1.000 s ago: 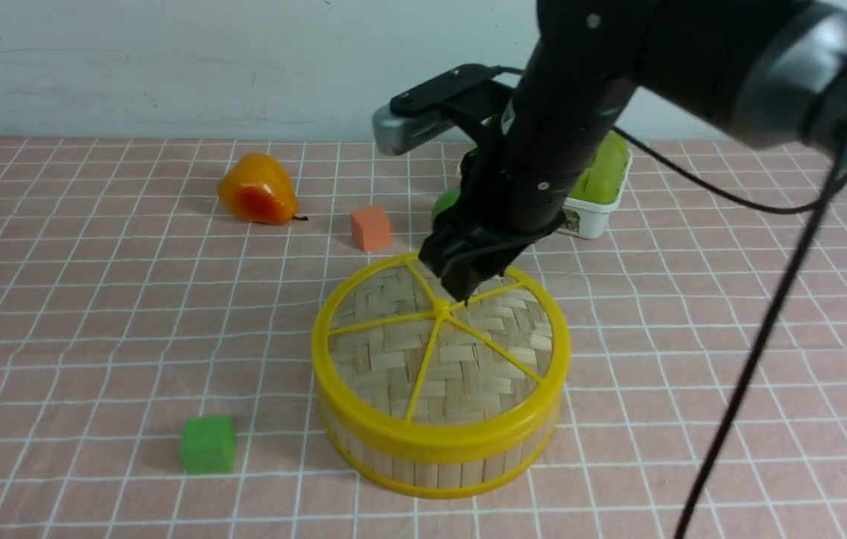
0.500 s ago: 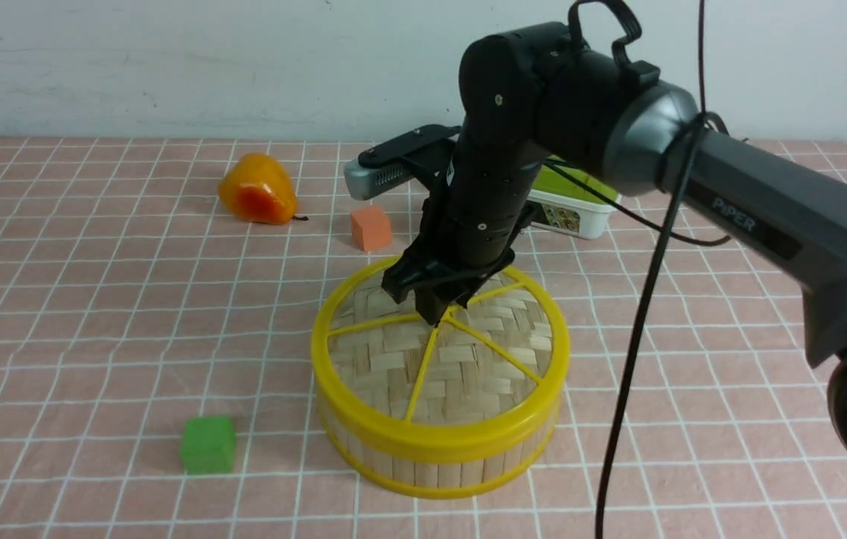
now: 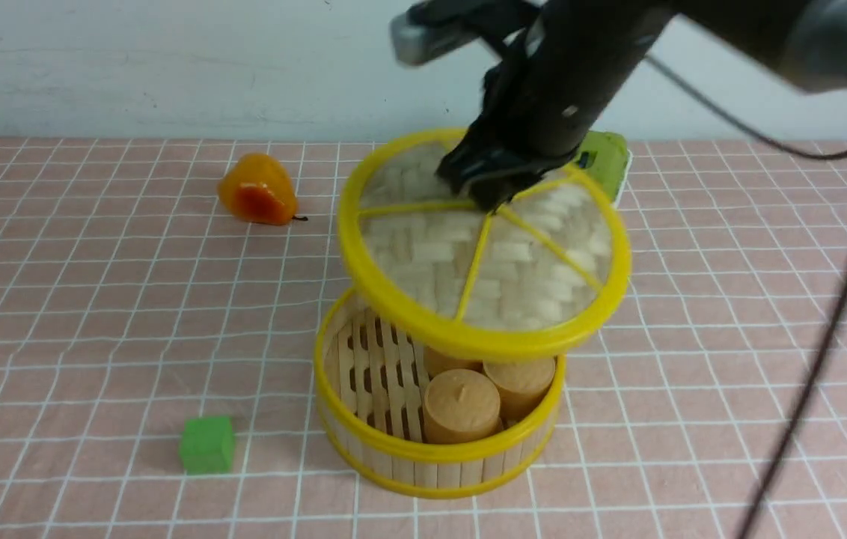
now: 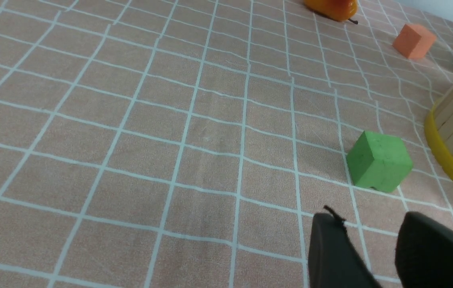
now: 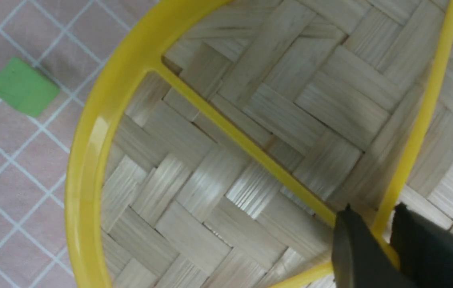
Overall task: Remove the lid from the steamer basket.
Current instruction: Use the right arm to place the steamer lid on the table
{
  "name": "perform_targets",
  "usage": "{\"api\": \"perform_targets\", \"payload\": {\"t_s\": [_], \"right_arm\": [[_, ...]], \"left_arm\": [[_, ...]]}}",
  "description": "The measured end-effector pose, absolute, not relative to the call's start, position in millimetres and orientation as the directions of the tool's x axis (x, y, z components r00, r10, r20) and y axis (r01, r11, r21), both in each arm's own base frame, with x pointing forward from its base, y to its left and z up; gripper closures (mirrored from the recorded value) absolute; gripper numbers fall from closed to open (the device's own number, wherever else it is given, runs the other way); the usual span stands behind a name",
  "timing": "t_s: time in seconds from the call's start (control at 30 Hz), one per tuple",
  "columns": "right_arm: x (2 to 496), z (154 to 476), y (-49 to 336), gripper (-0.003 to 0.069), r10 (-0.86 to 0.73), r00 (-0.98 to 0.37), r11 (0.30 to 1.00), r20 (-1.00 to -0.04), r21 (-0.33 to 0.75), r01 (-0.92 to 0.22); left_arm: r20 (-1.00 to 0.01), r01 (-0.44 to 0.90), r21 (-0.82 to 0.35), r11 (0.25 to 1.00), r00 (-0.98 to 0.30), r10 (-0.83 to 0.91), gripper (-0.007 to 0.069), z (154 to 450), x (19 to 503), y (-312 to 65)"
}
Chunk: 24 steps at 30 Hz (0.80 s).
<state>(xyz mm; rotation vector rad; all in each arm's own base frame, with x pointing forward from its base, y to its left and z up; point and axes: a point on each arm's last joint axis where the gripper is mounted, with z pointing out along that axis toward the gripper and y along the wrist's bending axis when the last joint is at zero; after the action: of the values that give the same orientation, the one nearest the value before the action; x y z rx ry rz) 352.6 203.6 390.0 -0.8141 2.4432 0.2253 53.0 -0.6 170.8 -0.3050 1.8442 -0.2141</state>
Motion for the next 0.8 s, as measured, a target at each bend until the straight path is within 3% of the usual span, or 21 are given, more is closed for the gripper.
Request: {"api": "perform_targets", "payload": {"t_s": [0.03,0.07,0.1,0.13,0.3,0.37,0.47,0.8], "right_arm": [[350.5,391.7,202.5,0.0582,-0.504,-0.665,0.803,-0.552,-0.014,-0.596],[346.6,399.3,166.2,0.0582,-0.458,-0.700,0.846,-0.548,-0.028,-0.532],[344.8,399.4,165.3,0.0582,-0.459,-0.701,0.846,-0.546,-0.028,-0.532],[342.1,397.0,132.3,0.0582,-0.411,-0.747,0.885,-0.523,-0.031,-0.465],[339.9,357.0,75.6,0.0582,-0.314,-0.867,0.943,-0.387,-0.022,-0.332],[342.3,326.4,56.3,0.0582,-0.266,-0.905,0.961,-0.334,-0.012,-0.278],[349.5,289.0,44.9,0.0582,-0.226,-0.912,0.971,-0.341,-0.010,-0.238],[382.2,210.1,48.6,0.0582,-0.138,-0.926,0.987,-0.351,0.024,-0.157]], "left_arm": [[-0.909,-0.099,-0.300,0.949,-0.271,-0.316,0.0386,170.8,53.0,-0.6],[-0.909,-0.099,-0.300,0.949,-0.271,-0.316,0.0386,170.8,53.0,-0.6],[-0.909,-0.099,-0.300,0.949,-0.271,-0.316,0.0386,170.8,53.0,-0.6],[-0.909,-0.099,-0.300,0.949,-0.271,-0.316,0.0386,170.8,53.0,-0.6],[-0.909,-0.099,-0.300,0.949,-0.271,-0.316,0.0386,170.8,53.0,-0.6],[-0.909,-0.099,-0.300,0.949,-0.271,-0.316,0.0386,170.8,53.0,-0.6],[-0.909,-0.099,-0.300,0.949,-0.271,-0.316,0.0386,170.8,53.0,-0.6],[-0.909,-0.099,-0.300,0.949,-0.271,-0.316,0.0386,170.8,53.0,-0.6]]}}
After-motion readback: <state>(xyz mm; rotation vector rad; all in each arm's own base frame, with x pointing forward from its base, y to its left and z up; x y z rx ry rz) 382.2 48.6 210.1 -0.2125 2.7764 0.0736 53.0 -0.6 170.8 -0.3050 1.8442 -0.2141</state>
